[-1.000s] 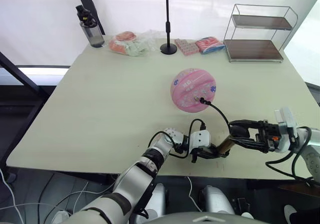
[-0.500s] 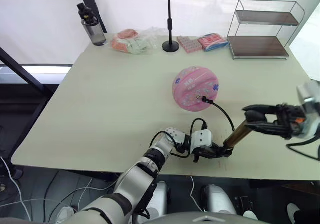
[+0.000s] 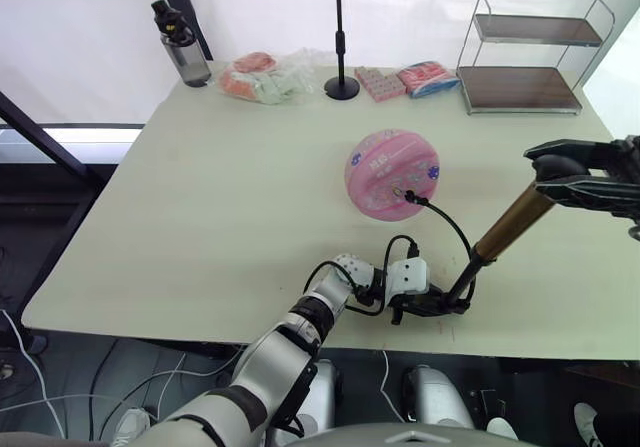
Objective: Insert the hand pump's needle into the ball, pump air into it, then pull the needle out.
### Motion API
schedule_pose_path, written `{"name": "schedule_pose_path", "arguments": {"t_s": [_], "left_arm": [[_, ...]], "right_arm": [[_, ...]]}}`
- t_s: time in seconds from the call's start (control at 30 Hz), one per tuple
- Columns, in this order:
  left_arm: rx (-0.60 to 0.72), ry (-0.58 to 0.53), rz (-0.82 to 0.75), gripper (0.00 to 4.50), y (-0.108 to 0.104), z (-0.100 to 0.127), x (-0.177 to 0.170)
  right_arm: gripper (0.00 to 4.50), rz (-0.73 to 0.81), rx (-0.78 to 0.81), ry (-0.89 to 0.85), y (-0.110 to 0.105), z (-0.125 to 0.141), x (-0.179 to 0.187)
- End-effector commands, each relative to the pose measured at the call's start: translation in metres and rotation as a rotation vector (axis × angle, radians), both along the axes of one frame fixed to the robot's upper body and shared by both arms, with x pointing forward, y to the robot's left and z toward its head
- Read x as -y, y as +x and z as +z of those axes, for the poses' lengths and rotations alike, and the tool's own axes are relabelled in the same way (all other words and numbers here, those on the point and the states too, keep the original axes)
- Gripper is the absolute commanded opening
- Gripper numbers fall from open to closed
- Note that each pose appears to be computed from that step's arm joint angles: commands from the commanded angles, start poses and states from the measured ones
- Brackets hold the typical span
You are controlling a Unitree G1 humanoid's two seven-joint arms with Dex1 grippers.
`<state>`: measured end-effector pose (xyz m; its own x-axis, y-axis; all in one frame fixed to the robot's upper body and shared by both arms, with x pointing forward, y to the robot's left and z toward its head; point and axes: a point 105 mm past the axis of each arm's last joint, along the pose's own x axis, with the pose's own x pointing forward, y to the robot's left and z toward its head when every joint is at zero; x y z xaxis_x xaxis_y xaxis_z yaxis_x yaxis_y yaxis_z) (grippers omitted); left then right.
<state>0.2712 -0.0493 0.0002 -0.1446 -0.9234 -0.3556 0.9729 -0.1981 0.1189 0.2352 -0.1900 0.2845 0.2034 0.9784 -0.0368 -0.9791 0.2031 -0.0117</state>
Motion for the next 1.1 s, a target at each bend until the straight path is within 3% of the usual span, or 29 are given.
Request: {"name": "schedule_pose_path", "arguments": {"t_s": [0.03, 0.23, 0.8, 1.0, 1.1], "left_arm": [[-0.066, 0.110, -0.038, 1.16, -0.016, -0.028, -0.011], [-0.064, 0.114, -0.037, 1.16, -0.016, -0.028, -0.012], [-0.057, 0.122, -0.035, 1.16, -0.015, -0.029, -0.016], [-0.058, 0.124, -0.027, 1.16, -0.014, -0.030, -0.017], [-0.058, 0.124, -0.026, 1.16, -0.014, -0.030, -0.018]], "right_arm": [[1.92, -0.017, 0.188, 0.048, -0.013, 0.042, 0.007], [1.92, -0.010, 0.102, -0.035, -0.010, -0.004, 0.000], [1.92, -0.095, -0.146, -0.158, -0.004, -0.170, -0.008], [1.92, -0.111, -0.139, -0.150, -0.003, -0.191, -0.012], [1.92, -0.108, -0.115, -0.126, -0.004, -0.186, -0.013]]}}
